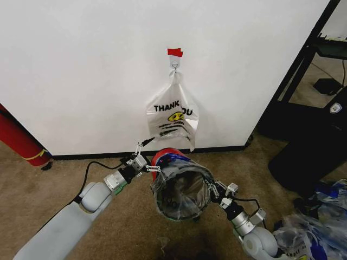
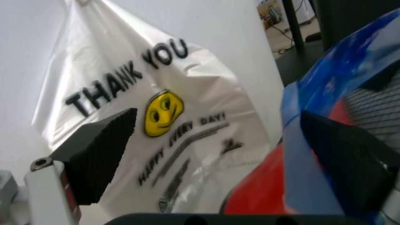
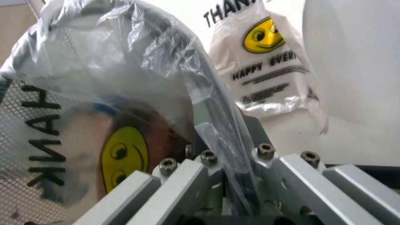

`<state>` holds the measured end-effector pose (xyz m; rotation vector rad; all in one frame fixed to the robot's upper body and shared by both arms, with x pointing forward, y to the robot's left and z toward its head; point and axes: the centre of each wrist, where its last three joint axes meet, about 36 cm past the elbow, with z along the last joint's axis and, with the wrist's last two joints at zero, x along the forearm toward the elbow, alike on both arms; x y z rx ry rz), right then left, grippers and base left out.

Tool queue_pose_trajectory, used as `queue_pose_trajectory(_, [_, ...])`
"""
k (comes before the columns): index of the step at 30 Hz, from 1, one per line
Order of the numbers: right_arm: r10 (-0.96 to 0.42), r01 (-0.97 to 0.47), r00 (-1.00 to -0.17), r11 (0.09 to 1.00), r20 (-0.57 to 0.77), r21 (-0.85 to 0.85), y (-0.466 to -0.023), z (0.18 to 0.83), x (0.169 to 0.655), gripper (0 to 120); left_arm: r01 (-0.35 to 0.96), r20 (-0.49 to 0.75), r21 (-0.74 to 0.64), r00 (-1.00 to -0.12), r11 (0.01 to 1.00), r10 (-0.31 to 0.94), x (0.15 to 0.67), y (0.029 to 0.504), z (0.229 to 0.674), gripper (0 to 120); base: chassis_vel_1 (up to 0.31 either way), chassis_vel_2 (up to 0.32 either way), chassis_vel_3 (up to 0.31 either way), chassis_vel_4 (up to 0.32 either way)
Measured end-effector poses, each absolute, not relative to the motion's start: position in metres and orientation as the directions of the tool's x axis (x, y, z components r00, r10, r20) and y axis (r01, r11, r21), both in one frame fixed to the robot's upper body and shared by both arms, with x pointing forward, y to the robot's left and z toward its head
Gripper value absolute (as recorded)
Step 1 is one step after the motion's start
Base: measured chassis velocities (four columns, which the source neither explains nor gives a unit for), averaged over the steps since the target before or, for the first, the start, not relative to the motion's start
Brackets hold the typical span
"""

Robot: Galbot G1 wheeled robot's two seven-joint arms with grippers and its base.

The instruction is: Pick up the garbage bag from the wall and place it over the trash bin.

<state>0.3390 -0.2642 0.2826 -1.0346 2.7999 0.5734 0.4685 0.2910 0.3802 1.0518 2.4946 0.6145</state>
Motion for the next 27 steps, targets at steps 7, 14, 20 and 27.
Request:
queue_pose_trajectory(7, [-0.595,-0.635,-0.772,0.7,-0.226,0.327,-0.264,0.283,0.338,0,0.64,-0.159,0.508,-0.588,0.577,0.793,0.468,0.293,0.381,100,0.0,0.0,0.0,0.0])
queue_pose_trajectory(14, [-0.529,-0.568,-0.821,0.722,-0.215,0.395,-0.255,0.283,0.34,0,0.681,-0.204,0.485,-0.522,0.549,0.828,0.467,0.291,0.383,100,0.0,0.0,0.0,0.0])
queue_pose_trajectory(20, [-0.483,-0.508,-0.857,0.727,-0.182,0.462,-0.243,0.283,0.339,0,0.654,-0.322,0.394,-0.56,0.646,0.763,0.464,0.282,0.387,100,0.0,0.0,0.0,0.0])
queue_pose_trajectory(27, [-0.492,-0.511,-0.853,0.72,-0.174,0.471,-0.24,0.284,0.339,0,0.626,-0.365,0.342,-0.599,0.701,0.713,0.461,0.274,0.387,100,0.0,0.0,0.0,0.0])
